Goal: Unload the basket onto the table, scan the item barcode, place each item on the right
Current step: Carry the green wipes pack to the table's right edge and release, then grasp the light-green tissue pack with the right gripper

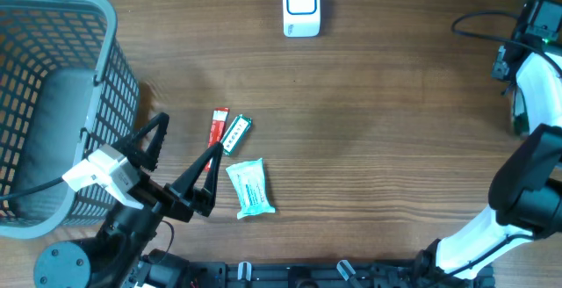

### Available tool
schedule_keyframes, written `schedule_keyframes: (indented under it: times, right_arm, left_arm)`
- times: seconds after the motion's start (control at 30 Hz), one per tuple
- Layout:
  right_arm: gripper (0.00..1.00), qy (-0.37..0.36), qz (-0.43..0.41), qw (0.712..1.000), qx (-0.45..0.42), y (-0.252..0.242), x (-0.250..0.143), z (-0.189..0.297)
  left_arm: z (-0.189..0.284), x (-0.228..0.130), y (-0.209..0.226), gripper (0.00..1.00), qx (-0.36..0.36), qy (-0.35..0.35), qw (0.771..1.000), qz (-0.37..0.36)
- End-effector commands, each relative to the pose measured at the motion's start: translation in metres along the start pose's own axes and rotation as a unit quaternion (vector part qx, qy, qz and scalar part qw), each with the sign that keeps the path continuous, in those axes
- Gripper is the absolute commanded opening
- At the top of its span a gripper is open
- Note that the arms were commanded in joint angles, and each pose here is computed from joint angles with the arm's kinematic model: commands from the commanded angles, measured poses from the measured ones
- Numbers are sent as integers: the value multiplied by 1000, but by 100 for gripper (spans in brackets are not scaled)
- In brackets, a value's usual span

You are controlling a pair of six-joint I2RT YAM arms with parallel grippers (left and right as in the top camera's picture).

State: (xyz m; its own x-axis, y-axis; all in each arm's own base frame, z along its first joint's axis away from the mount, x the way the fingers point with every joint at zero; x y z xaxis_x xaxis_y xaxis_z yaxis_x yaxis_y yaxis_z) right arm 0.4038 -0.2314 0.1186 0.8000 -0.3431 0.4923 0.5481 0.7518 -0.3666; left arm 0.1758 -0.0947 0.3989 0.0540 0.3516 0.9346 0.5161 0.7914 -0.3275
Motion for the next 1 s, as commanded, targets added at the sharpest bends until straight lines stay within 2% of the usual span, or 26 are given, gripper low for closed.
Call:
schedule_keyframes:
  times: [0.0,0.03,0.07,0.13,0.2,0.3,0.37,0.43,0.5,0.57,0.67,0.77,0.87,0.97]
  right_arm:
    - [100,-5,-56,995,85,10,13,14]
    - [100,-20,-57,978,198,37,26,48]
    - [100,-31,-54,959,275,54,32,76]
    - [100,-33,-54,919,389,81,31,130]
    - [100,21,-74,886,457,107,11,165]
    - [100,141,-67,825,543,174,-40,208]
    - [100,245,-87,807,530,219,-89,223]
    - [100,315,-82,797,509,250,-137,240]
    - [93,326,-1,804,497,276,-186,255]
    - [93,323,98,813,474,288,-238,269]
    - [92,320,239,784,476,298,-320,294]
    - [93,314,296,756,492,307,-383,300]
    - [94,292,313,740,519,318,-401,310]
    - [91,268,318,749,517,327,-404,305]
  left_arm:
    - [2,2,0,100,3,-4,1000,-8]
    - [2,4,0,100,4,-8,1000,-9]
    - [3,8,-1,99,5,-11,1000,-12]
    - [6,17,-1,100,12,-24,999,-25]
    - [13,36,-5,100,19,-49,998,-47]
    - [34,77,-23,99,12,-94,992,-89]
    - [48,91,-22,100,36,-99,991,-86]
    - [55,89,-15,99,62,-85,991,-82]
    - [60,85,-7,100,89,-68,991,-79]
    - [63,81,2,100,116,-57,989,-78]
    - [66,79,13,100,149,-52,984,-76]
    - [66,78,15,100,154,-53,984,-72]
    - [66,77,15,100,154,-51,984,-72]
    - [66,76,16,100,155,-48,984,-66]
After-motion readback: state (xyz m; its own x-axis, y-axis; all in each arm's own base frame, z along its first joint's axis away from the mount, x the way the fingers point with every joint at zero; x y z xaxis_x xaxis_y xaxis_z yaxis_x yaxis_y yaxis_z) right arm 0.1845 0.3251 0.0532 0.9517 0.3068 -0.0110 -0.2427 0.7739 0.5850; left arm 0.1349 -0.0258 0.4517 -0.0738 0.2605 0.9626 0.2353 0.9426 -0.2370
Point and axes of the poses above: each gripper's point midway between its finger pads, its own z axis back along the fingers, its own y axis along the line the jaws close on, x = y × z, the point moved 1 cm from there along z, back along the fingers, and after that the axes turned 4 degrees about -z, right-handed, at the moved point
